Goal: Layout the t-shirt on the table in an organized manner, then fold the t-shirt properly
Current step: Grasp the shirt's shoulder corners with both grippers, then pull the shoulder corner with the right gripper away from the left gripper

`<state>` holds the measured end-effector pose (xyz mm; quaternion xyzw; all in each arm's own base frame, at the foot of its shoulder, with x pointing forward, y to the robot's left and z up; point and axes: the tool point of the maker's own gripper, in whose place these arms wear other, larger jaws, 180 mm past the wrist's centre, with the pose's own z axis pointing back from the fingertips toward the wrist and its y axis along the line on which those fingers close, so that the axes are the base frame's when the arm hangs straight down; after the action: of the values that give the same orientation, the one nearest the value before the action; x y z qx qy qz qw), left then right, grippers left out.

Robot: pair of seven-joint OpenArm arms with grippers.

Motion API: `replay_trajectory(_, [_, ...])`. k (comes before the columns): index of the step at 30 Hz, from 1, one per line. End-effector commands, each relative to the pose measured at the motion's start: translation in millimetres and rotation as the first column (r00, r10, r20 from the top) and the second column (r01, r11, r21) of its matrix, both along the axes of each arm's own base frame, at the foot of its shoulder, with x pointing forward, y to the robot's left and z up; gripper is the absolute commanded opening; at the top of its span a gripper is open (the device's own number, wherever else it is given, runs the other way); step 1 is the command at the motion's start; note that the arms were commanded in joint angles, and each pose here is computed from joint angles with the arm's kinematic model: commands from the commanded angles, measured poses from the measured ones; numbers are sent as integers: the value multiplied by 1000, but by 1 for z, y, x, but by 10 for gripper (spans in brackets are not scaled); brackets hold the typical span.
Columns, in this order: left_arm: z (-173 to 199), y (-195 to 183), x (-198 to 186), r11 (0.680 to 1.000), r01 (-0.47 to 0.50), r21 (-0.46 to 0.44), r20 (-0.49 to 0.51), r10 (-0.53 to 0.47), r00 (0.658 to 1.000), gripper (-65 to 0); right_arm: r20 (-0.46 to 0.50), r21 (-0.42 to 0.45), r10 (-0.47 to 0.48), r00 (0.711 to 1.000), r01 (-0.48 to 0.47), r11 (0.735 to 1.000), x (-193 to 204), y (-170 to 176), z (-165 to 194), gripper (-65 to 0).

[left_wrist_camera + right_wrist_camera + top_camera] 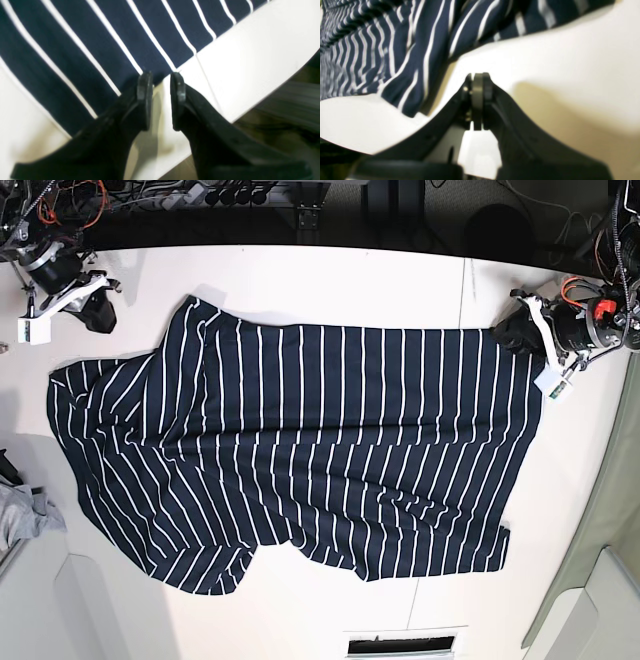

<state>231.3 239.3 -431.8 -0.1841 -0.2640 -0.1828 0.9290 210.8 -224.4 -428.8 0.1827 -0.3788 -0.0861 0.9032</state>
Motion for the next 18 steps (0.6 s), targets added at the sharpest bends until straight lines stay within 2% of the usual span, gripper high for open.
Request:
replay_trajectory(1, [14, 5, 8, 1000, -15, -13, 50, 16, 999, -440, 63, 13, -4, 998, 3, 1000, 12, 0, 14, -647])
replay_trajectory(3, [18, 4, 4, 999, -40, -30, 65, 42, 997, -400, 69, 34, -13, 998, 10, 999, 15, 7, 14, -543])
replay_trajectory(5, [21, 2, -1, 998, -48, -41, 71, 51, 996, -393, 72, 53, -12, 997, 8, 999, 19, 16, 14, -424])
replay_trajectory(7, [21, 1, -4, 998, -44, -42, 70, 47, 996, -393, 58, 71, 6, 998, -10, 997, 23, 26, 12, -364])
replay_trajectory(12, [19, 1, -9, 998, -44, -41, 59, 47, 997, -394, 76, 113, 12, 997, -21, 993, 35, 47, 14, -359])
replay_trajectory(18, [18, 1, -9, 998, -45, -42, 58, 47, 997, -394, 85, 119, -14, 996, 3, 993, 46, 60, 13, -360])
